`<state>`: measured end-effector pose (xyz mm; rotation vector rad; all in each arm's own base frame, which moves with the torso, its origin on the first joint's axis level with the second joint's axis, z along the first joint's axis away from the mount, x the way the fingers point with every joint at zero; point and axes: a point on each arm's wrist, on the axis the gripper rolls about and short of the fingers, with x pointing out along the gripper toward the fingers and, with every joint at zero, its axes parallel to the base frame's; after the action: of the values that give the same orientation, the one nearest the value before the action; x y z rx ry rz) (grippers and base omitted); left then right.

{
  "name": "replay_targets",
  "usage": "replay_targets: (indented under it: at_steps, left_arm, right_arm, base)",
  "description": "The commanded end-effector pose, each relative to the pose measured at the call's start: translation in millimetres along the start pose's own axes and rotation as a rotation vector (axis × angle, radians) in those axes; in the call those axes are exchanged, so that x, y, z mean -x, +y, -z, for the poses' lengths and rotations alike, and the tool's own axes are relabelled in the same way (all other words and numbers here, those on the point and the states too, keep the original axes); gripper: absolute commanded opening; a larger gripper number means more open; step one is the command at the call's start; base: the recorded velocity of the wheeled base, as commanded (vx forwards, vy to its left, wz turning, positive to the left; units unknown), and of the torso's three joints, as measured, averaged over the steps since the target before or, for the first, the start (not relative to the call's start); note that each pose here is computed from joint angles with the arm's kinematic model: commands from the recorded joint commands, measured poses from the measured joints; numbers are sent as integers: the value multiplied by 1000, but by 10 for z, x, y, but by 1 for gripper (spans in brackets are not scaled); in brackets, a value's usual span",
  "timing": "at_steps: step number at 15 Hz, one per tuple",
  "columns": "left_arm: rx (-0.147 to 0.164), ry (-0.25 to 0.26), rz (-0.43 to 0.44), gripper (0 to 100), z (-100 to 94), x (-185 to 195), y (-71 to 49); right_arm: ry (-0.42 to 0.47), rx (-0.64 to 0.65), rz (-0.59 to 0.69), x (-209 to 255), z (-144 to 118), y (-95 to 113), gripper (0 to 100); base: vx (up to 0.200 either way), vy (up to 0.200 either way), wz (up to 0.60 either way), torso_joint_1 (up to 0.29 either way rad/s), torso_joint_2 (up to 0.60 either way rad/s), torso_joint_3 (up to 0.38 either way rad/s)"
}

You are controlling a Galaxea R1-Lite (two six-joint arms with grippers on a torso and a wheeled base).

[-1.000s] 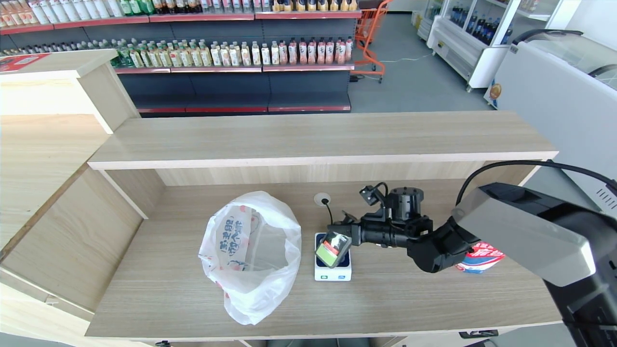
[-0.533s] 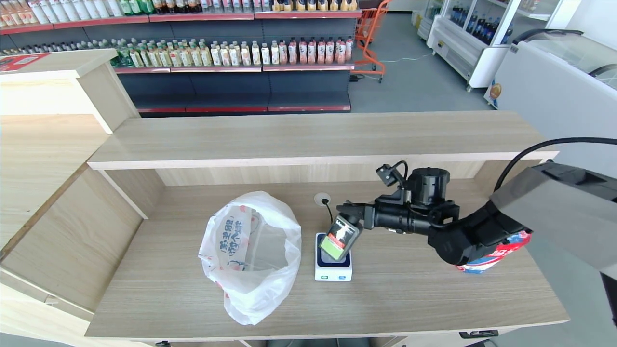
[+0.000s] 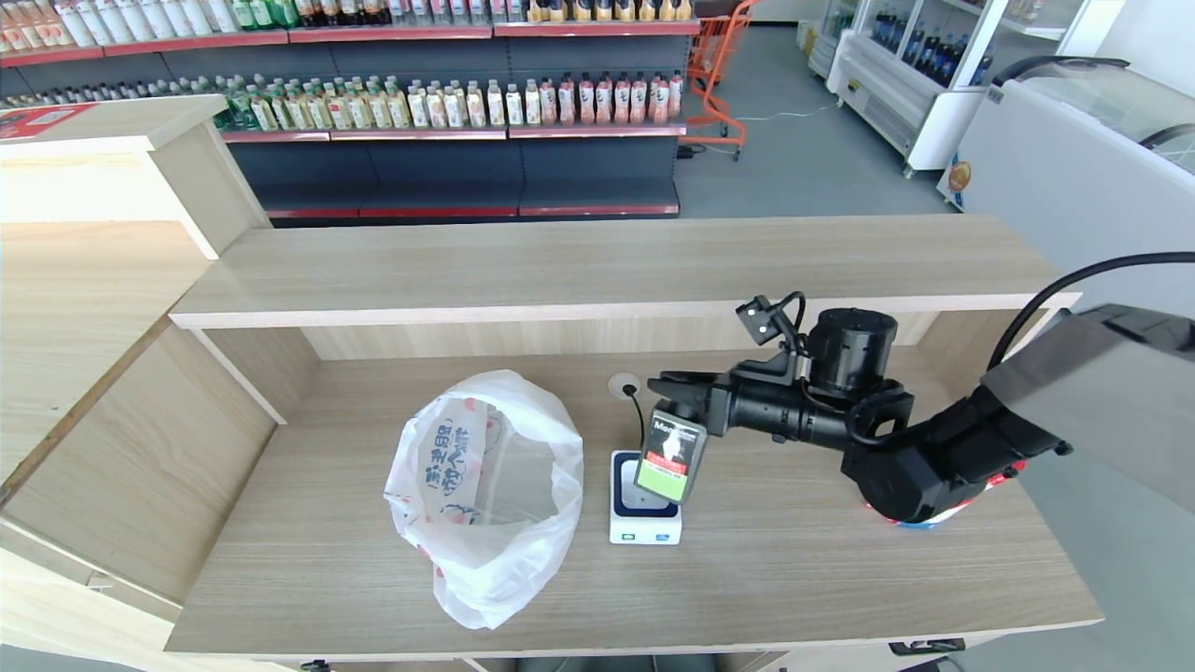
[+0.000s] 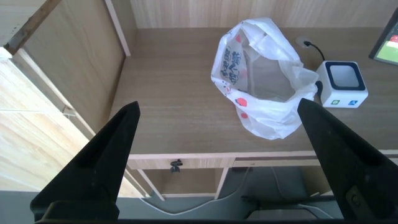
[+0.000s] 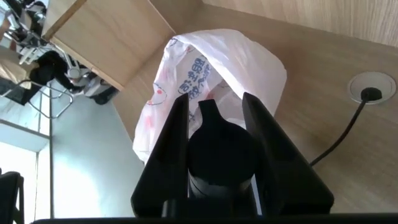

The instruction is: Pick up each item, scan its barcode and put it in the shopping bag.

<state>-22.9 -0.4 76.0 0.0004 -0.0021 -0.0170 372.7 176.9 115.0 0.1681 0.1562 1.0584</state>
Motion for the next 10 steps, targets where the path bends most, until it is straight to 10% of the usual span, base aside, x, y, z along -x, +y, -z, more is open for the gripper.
replay_targets:
  at_steps: [1, 10]
  left_arm:
    - [0, -1, 0, 100, 0, 0, 0]
    - [0, -1, 0, 100, 0, 0, 0]
  right_arm:
    - [5, -11, -46, -320, 30, 9, 0]
    - [139, 58, -146, -1142, 606, 13, 0]
  base:
    - [0, 0, 0, 0, 0, 0]
    - [0, 0, 0, 0, 0, 0]
